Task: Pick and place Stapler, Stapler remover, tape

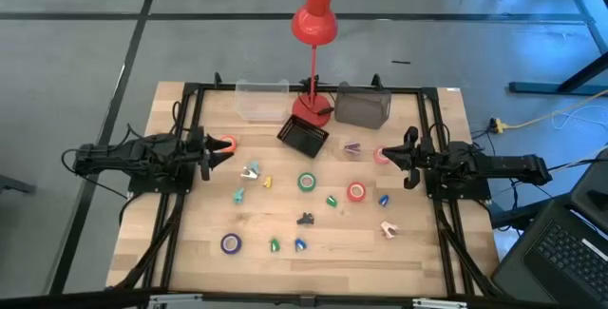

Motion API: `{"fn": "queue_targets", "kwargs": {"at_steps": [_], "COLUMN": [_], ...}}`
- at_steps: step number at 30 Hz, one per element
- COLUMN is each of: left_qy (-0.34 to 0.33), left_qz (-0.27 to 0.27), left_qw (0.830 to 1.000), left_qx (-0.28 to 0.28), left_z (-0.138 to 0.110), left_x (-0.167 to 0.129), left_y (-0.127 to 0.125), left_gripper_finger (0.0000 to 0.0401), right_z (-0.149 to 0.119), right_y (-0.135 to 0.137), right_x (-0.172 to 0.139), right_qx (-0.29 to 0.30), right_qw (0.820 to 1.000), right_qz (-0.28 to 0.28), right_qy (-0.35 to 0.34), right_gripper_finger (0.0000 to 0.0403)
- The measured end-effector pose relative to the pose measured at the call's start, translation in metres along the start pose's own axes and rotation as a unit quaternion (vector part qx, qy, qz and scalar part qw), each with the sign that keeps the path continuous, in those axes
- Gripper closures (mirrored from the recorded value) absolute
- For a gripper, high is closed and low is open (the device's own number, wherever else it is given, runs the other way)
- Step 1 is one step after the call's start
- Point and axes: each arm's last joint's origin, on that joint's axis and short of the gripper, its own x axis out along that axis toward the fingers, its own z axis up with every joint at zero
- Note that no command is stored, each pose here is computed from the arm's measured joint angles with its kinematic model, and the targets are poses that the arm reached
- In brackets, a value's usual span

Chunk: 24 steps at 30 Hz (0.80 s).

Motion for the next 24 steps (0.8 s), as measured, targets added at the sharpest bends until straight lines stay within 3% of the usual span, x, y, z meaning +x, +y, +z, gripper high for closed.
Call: {"fn": "queue_targets", "kwargs": {"at_steps": [8,11,15,22,24], "left_qy": [0.0,0.0,0.0,0.0,0.0], "left_qz": [0.0,0.0,0.0,0.0,0.0], "left_qw": [1.0,1.0,1.0,1.0,1.0], "left_qx": [0.0,0.0,0.0,0.0,0.0], "left_z": [0.0,0.0,0.0,0.0,0.0], "left_x": [0.0,0.0,0.0,0.0,0.0], "left_y": [0.0,0.0,0.0,0.0,0.0], "left_gripper_finger": [0.0212,0.0212,0.0212,0.0212,0.0212], "right_z": [0.007,0.019,0.039,0.06,0.063], "right_y": [0.0,0.002,0.003,0.002,0.002], "right_x": [0.0,-0.002,-0.008,-0.021,-0.023], "right_qx": [0.012,0.087,0.202,0.295,0.307], "right_qw": [0.999,0.991,0.957,0.897,0.887], "right_qz": [-0.005,0.009,0.031,0.056,0.068], "right_qy": [-0.036,-0.099,-0.205,-0.325,-0.337], "right_gripper_finger": [0.0363,0.0363,0.0363,0.0363,0.0363]}}
